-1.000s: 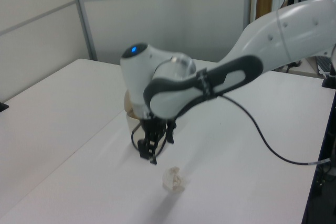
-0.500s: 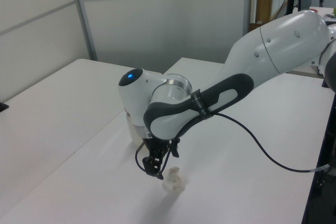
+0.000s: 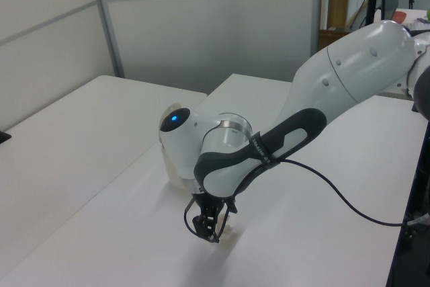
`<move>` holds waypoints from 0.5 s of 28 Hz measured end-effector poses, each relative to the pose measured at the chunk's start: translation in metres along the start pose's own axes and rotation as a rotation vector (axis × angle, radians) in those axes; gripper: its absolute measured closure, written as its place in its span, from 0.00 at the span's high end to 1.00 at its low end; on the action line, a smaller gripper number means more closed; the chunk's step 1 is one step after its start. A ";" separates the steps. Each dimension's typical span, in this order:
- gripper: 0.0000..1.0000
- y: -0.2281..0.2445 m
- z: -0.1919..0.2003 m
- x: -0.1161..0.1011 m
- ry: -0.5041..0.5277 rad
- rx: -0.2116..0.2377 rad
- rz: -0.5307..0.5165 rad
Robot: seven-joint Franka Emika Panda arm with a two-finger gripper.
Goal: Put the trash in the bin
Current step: 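Lower the open gripper onto the paper ball and close it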
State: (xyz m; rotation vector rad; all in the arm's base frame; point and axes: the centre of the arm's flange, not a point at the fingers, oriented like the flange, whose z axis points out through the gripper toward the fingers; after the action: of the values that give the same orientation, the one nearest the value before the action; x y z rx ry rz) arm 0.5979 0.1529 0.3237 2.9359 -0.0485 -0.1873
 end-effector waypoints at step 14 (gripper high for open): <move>0.70 -0.002 0.030 0.011 0.006 -0.030 0.000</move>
State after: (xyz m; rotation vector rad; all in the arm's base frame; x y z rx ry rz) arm 0.6052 0.1485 0.2927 2.9066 -0.0436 -0.1772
